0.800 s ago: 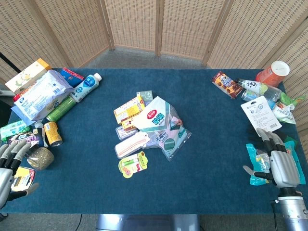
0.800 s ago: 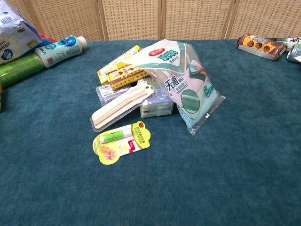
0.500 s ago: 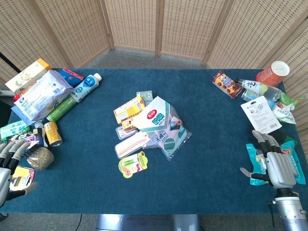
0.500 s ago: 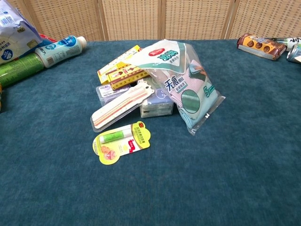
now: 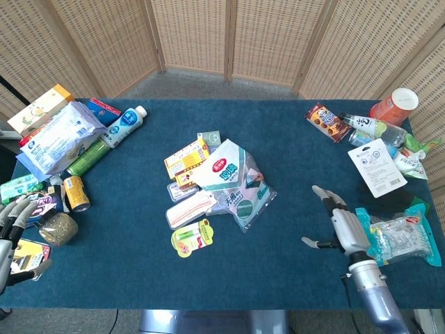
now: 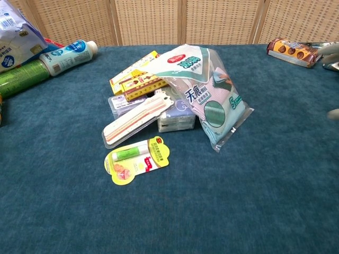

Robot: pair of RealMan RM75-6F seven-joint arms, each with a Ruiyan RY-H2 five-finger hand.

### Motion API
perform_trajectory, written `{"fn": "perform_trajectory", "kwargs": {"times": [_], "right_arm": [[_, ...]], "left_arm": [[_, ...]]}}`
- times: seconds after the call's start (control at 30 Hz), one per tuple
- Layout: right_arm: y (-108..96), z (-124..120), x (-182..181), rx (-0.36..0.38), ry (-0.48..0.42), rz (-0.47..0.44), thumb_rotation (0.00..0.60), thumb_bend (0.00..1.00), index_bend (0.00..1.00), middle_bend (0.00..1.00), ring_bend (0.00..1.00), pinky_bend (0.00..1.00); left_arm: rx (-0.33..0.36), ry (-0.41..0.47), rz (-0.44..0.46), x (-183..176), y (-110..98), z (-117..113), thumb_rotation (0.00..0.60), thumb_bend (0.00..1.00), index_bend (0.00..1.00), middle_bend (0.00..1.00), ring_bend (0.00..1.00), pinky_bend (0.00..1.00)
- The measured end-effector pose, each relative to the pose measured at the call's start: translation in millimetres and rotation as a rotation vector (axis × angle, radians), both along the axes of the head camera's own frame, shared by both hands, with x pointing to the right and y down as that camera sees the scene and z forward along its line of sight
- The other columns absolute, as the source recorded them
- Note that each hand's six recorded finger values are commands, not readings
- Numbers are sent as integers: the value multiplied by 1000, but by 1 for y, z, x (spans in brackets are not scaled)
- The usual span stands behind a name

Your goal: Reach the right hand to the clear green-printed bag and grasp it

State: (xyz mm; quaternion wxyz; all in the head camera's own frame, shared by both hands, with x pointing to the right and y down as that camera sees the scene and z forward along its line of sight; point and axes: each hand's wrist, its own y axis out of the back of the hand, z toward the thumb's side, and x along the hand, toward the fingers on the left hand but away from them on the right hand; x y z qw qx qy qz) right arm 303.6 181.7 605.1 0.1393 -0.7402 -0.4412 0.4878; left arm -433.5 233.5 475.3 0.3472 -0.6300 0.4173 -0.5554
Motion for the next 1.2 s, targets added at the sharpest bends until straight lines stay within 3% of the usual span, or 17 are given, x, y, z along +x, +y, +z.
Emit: {"fn": "perform_trajectory", "kwargs": {"times": [0.23, 0.4, 0.53, 0.73, 0.9, 1.2], "right_arm": [[-18, 35, -44, -54, -8, -5, 600, 0, 0, 0, 0, 0], [-38, 54, -61, -41, 53, -40, 596, 0, 0, 0, 0, 0], [-43, 66, -80, -67, 48, -28, 593, 0, 0, 0, 0, 0], [-54, 73, -113, -80, 22, -16, 592, 0, 0, 0, 0, 0], [-61, 70, -128, -40, -7, 22, 596, 0, 0, 0, 0, 0], [-62, 77, -148, -22, -33, 49, 595, 0, 0, 0, 0, 0]], "left_arm": [[-4, 9, -12, -5, -2, 1, 600, 0, 0, 0, 0, 0], [0, 13, -18, -8, -3, -1, 600, 0, 0, 0, 0, 0], [3, 12, -22, -9, -4, -2, 600, 0, 0, 0, 0, 0], [4, 11, -23, -10, -5, -3, 600, 0, 0, 0, 0, 0], [5, 2, -22, -11, -5, -2, 600, 0, 0, 0, 0, 0], [15, 11, -28, -13, -6, -6, 600, 0, 0, 0, 0, 0]]}}
